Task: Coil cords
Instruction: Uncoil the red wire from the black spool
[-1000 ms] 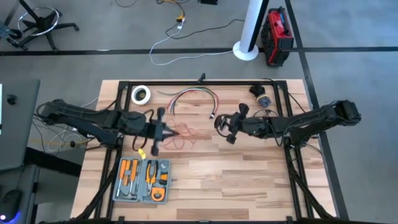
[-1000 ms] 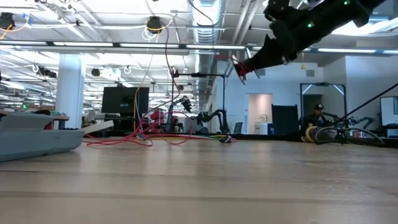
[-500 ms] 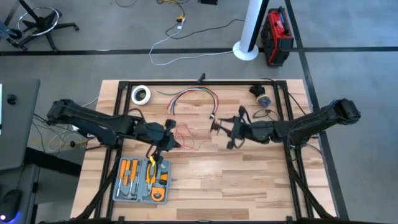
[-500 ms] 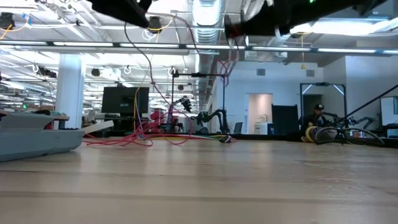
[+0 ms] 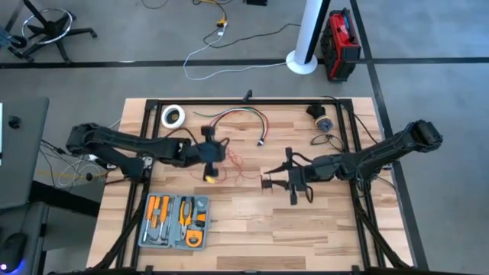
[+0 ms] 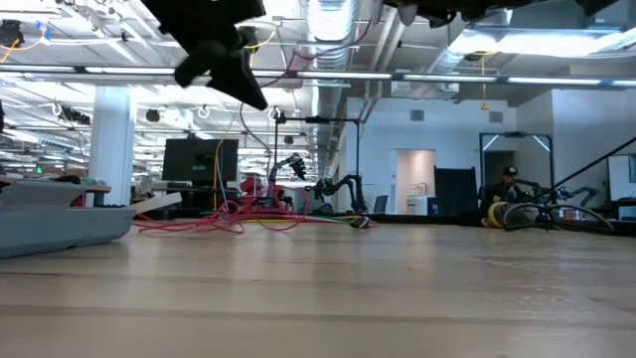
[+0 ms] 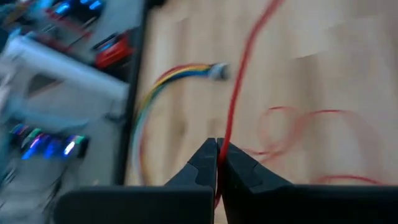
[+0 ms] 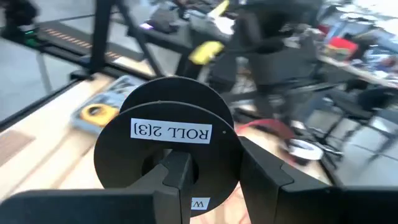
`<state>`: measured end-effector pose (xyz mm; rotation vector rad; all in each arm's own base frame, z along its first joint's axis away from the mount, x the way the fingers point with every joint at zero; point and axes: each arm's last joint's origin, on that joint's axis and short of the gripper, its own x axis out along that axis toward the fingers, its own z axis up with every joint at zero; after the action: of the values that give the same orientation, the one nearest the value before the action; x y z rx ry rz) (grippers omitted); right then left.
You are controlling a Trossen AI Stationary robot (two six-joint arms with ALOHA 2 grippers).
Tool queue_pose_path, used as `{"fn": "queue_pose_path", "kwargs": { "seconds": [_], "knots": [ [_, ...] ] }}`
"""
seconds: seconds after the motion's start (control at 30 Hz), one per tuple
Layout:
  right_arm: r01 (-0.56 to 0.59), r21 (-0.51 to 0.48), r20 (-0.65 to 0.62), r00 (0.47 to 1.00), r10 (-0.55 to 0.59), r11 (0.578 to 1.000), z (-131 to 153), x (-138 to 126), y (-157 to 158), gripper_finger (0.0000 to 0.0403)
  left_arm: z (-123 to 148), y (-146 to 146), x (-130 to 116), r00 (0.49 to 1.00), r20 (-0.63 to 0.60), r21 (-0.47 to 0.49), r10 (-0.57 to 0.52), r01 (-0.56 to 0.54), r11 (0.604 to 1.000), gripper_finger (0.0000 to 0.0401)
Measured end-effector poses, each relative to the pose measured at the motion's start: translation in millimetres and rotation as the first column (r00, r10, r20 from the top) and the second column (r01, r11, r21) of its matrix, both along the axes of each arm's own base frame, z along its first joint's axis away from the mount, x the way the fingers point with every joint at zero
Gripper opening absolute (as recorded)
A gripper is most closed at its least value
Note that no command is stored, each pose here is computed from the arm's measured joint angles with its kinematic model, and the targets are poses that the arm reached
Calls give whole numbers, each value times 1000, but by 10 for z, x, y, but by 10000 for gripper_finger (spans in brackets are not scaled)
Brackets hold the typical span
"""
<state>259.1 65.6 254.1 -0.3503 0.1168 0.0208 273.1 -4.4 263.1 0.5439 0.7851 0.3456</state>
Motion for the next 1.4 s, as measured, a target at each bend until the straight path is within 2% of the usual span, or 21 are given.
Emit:
{"fn": "queue_pose_path", "kwargs": {
  "seconds": [0.13,0.3,0.43,0.6,0.83,1.0,1.1,1.27,1.33,1.4],
  "knots": [
    [-52,-2,-56,997,52,999,-53,-5,2,108,39,202,1,984,58,56,166,-169,984,0],
    [-55,27,-152,987,58,998,-145,-23,-8,108,122,406,-48,932,131,142,338,-355,924,0],
    [-34,95,-263,963,58,995,-249,-40,-76,108,247,483,-85,902,219,132,371,-405,905,0],
    [66,167,-378,926,2,984,-356,-65,-196,108,507,474,-193,873,349,120,342,-403,907,0],
    [170,205,-452,890,-61,964,-423,-85,-334,108,818,360,-481,842,486,-1,233,-266,964,0],
    [204,208,-451,888,-91,957,-422,-76,-408,108,943,273,-684,825,537,-79,178,-161,984,0],
    [236,222,-452,885,-115,946,-423,-72,-463,108,968,215,-763,830,543,-123,126,-70,990,0],
    [362,206,-439,864,-245,909,-419,-69,-585,108,978,92,-813,837,548,-198,-6,137,971,0],
    [453,183,-423,837,-346,873,-415,-74,-650,108,980,39,-818,833,551,-220,-52,206,954,0],
    [551,156,-398,795,-458,820,-409,-83,-718,108,971,-15,-816,832,546,-239,-100,269,933,0]
  ]
}}
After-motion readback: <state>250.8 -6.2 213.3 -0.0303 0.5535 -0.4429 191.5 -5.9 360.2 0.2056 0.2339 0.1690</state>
